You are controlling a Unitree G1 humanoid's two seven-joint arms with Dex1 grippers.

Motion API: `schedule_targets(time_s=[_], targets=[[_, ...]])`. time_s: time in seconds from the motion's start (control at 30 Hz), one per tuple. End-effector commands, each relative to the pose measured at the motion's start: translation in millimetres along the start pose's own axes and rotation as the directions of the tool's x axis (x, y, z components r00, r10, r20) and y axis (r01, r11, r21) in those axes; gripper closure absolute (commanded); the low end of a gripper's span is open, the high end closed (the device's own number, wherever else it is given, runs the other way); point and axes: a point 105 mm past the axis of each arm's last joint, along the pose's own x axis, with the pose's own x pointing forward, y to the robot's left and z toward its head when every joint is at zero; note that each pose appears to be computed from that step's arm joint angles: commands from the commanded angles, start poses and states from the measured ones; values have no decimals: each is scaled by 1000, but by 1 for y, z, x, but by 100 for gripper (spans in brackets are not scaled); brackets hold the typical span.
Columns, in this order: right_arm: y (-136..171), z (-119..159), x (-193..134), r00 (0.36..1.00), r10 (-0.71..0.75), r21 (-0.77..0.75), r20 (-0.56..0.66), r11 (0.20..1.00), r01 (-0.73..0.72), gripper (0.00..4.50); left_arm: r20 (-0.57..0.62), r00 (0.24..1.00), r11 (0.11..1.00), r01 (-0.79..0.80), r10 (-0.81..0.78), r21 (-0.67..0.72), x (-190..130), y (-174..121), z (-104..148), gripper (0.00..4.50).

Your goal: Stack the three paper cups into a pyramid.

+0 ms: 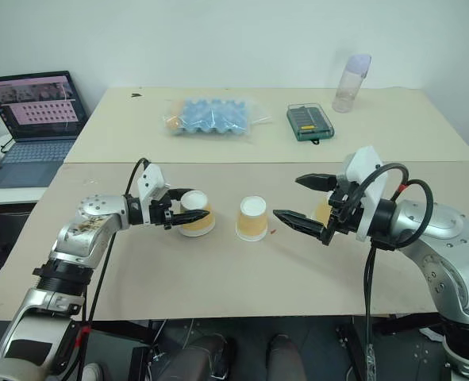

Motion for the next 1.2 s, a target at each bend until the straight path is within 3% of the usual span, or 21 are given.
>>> schedule_targets(time_s=[0.03, 0.53, 0.83, 0.9, 1.0, 1.2], targets=[[-2, 14, -8, 999, -29, -55, 28, 998, 30, 0, -1, 997, 996, 79, -79, 41, 17, -11, -2, 196], [-2, 15, -11, 999, -44, -58, 23, 997, 45, 0, 36, 987, 987, 156, -158, 47, 47, -24, 1, 196], [-2, 15, -9, 999, -43, -60, 25, 997, 44, 0, 44, 989, 989, 143, -144, 41, 50, -24, 3, 196], [-2, 15, -9, 999, -43, -59, 26, 997, 44, 0, 51, 989, 990, 135, -137, 43, 49, -23, 4, 98], [-3, 16, -9, 999, -42, -60, 27, 997, 43, 0, 49, 989, 990, 137, -139, 41, 48, -23, 4, 1], [-3, 16, -8, 999, -37, -62, 28, 997, 38, 0, 57, 988, 989, 141, -144, 52, 44, -22, 10, 1]])
